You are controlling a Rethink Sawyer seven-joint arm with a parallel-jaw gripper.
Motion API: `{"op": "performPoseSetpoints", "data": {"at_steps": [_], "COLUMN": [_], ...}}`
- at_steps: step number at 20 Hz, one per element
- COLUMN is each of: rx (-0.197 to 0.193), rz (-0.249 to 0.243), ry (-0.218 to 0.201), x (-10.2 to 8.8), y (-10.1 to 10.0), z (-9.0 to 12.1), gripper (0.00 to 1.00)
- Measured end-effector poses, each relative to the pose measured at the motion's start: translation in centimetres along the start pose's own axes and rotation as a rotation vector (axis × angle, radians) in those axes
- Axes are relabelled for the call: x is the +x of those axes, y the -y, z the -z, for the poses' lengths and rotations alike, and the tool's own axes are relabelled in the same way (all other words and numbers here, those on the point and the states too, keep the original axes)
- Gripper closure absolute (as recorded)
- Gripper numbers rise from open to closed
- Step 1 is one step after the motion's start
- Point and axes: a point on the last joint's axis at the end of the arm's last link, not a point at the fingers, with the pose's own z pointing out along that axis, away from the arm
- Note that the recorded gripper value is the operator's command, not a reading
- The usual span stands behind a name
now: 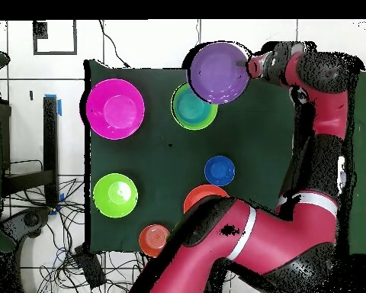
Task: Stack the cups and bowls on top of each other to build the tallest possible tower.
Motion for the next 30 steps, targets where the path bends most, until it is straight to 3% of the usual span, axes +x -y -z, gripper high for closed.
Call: {"op": "performPoseSetpoints", "data": {"at_steps": [11, 16, 19, 30], "rx": [-0.01, -0.017, -0.012, 0.007], "rz": [0.021, 0.046, 0.056, 0.022], "ry": [-0.016, -0.033, -0.046, -0.088], "x": [1.6, 4.1, 6.5, 10.9], "y": [1.1, 3.1, 5.4, 9.6], "z": [1.1, 1.1, 1.2, 1.6], "gripper": [1.0, 1.0, 1.0, 1.0]}}
